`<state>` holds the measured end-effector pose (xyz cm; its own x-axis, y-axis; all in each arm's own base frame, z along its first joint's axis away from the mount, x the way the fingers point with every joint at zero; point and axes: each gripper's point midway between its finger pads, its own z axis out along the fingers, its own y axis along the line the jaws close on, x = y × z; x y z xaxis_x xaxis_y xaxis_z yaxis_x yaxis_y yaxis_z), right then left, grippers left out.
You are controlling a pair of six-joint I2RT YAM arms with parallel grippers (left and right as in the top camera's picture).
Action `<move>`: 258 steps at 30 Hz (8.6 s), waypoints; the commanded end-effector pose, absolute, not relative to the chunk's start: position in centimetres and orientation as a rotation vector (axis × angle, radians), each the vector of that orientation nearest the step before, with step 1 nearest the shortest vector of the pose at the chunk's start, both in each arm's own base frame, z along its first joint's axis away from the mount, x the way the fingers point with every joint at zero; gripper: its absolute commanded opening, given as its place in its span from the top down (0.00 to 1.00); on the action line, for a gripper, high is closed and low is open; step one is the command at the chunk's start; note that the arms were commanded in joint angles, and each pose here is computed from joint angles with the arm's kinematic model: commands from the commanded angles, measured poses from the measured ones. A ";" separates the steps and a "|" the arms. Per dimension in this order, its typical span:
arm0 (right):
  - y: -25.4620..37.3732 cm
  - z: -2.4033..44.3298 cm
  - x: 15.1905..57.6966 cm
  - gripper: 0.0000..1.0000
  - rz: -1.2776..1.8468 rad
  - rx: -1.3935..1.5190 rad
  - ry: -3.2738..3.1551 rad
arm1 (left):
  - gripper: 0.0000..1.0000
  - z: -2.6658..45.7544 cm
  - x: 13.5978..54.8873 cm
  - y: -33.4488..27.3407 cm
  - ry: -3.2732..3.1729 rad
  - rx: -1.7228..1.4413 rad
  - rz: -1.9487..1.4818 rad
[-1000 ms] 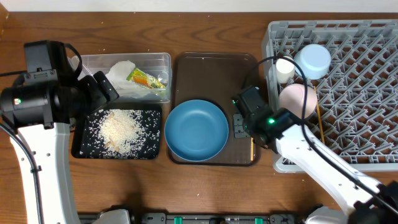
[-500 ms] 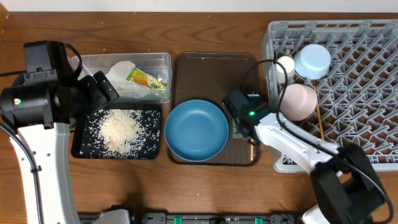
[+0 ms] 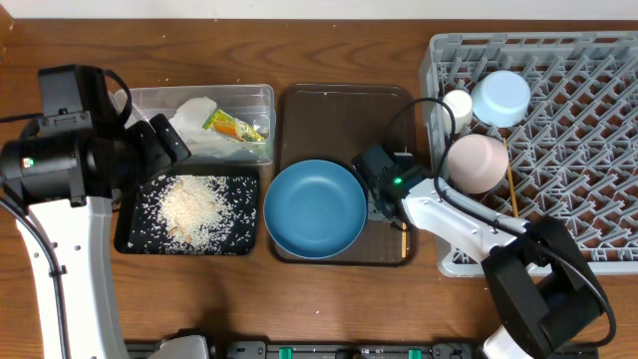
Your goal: Sort waste into correct bins and load items into the dishwasher rack
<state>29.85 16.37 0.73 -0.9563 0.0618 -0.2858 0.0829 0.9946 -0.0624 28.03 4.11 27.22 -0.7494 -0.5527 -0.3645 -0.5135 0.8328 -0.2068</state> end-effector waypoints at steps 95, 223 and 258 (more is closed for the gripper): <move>15.5 0.0 28.9 0.82 -0.046 0.117 2.961 | 0.04 27.1 28.0 4.5 2.603 -0.799 -0.104; -6.8 10.9 30.4 0.75 -0.300 0.013 2.871 | 0.04 27.1 28.0 4.5 2.603 -0.799 -0.104; 21.3 22.8 30.1 0.51 1.240 -0.497 2.426 | 0.04 27.1 28.0 4.5 2.603 -0.799 -0.104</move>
